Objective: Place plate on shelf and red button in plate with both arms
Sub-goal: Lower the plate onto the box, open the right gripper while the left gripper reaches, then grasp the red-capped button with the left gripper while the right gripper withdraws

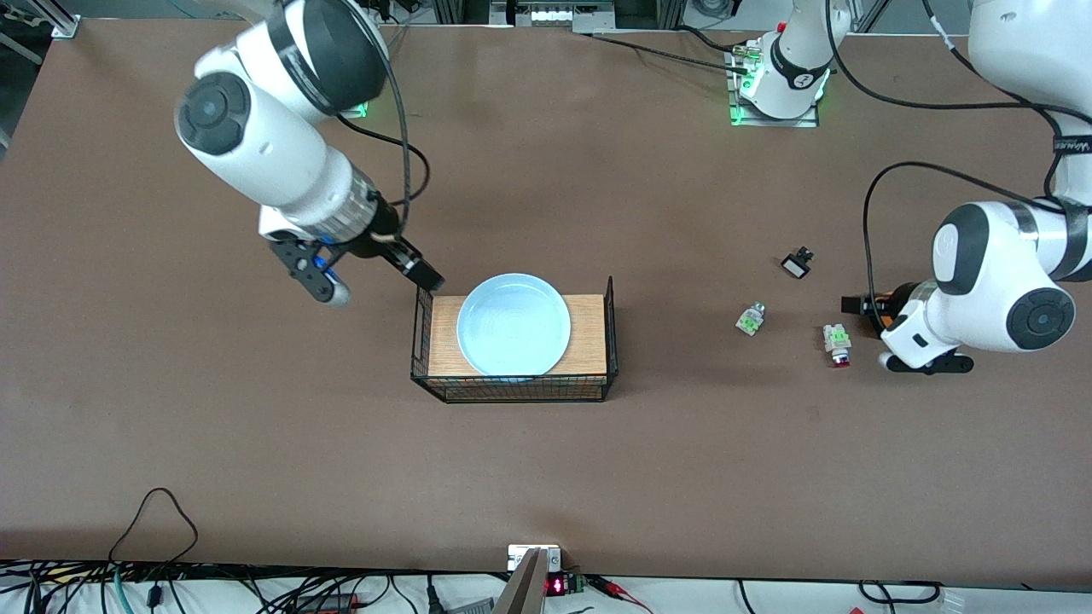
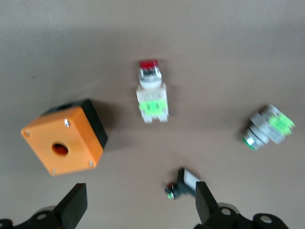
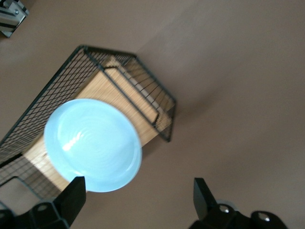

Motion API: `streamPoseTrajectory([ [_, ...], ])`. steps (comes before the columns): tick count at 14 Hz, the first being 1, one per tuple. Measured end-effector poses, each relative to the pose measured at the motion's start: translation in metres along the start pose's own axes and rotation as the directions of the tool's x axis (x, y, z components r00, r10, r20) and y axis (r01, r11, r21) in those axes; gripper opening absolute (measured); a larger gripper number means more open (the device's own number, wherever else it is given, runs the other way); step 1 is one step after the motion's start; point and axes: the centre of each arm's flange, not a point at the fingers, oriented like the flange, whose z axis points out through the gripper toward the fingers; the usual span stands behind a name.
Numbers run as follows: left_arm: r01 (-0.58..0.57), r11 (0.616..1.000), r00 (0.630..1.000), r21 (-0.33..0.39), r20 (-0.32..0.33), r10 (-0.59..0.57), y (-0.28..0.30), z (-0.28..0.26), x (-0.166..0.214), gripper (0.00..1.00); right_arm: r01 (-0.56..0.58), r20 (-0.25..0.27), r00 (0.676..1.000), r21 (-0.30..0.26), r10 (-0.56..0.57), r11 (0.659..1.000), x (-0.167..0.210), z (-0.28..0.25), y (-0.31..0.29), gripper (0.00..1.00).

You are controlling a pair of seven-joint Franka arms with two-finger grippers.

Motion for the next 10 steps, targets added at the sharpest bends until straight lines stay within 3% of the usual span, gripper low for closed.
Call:
streamPoseTrajectory([
  [2, 0.012, 1.000, 0.998, -0.004, -0.054, -0.012, -0.008, 0.023, 0.011, 1.00, 0.146, -0.043, 0.988, -0.072, -0.149, 0.987, 0.017, -0.020, 0.014, 1.00],
  [5, 0.008, 1.000, 0.990, -0.005, -0.141, -0.009, -0.006, 0.065, 0.021, 1.00, 0.313, -0.069, 0.943, -0.152, -0.326, 0.937, 0.063, -0.044, 0.045, 1.00],
  [10, -0.011, 1.000, 0.981, -0.004, -0.195, 0.010, 0.007, 0.091, 0.028, 1.00, 0.495, 0.002, 0.864, -0.190, -0.504, 0.848, 0.155, -0.066, 0.127, 1.00],
])
